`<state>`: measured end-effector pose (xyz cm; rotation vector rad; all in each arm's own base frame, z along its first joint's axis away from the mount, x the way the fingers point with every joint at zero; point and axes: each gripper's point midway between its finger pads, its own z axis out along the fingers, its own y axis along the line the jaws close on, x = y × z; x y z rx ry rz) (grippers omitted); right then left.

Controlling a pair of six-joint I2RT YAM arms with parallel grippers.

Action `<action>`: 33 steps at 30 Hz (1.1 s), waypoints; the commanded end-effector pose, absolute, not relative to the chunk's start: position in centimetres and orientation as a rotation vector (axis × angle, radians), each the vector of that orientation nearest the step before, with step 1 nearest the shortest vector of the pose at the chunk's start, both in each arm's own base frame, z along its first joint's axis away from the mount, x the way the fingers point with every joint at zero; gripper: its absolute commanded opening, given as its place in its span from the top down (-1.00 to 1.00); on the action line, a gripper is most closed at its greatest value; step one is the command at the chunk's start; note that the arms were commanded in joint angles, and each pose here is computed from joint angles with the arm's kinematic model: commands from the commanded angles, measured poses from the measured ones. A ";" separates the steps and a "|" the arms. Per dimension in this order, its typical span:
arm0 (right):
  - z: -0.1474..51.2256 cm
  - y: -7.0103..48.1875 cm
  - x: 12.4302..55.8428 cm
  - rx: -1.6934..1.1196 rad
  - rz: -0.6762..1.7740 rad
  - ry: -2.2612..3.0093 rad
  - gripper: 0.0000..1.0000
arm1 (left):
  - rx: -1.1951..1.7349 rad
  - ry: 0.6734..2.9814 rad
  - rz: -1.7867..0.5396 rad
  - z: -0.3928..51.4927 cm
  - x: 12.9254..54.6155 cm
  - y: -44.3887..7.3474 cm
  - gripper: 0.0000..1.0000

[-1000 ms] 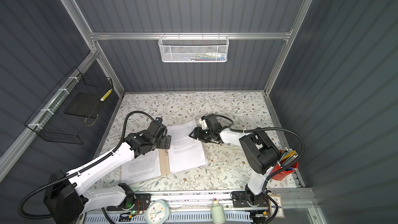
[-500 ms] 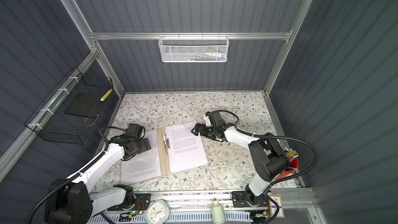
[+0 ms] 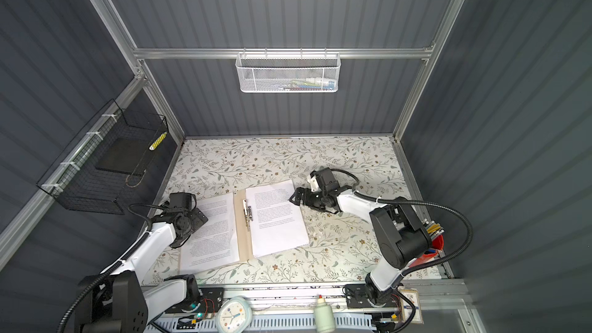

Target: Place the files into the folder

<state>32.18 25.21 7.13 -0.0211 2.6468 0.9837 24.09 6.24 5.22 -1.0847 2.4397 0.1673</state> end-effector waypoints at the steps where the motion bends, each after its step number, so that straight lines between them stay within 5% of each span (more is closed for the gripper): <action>1: 6.1 24.7 31.5 -0.019 0.989 2.687 -0.98 | -1.182 2.371 0.118 4.6 24.4 7.1 -0.99; 23: 3.5 22.7 33.8 0.246 1.136 2.696 -0.98 | -1.202 2.558 -0.365 -0.4 24.9 1.2 -0.99; 33: 2.0 20.2 36.0 0.390 1.089 2.709 -0.98 | -1.090 2.616 -0.404 -0.8 25.6 -2.9 -0.99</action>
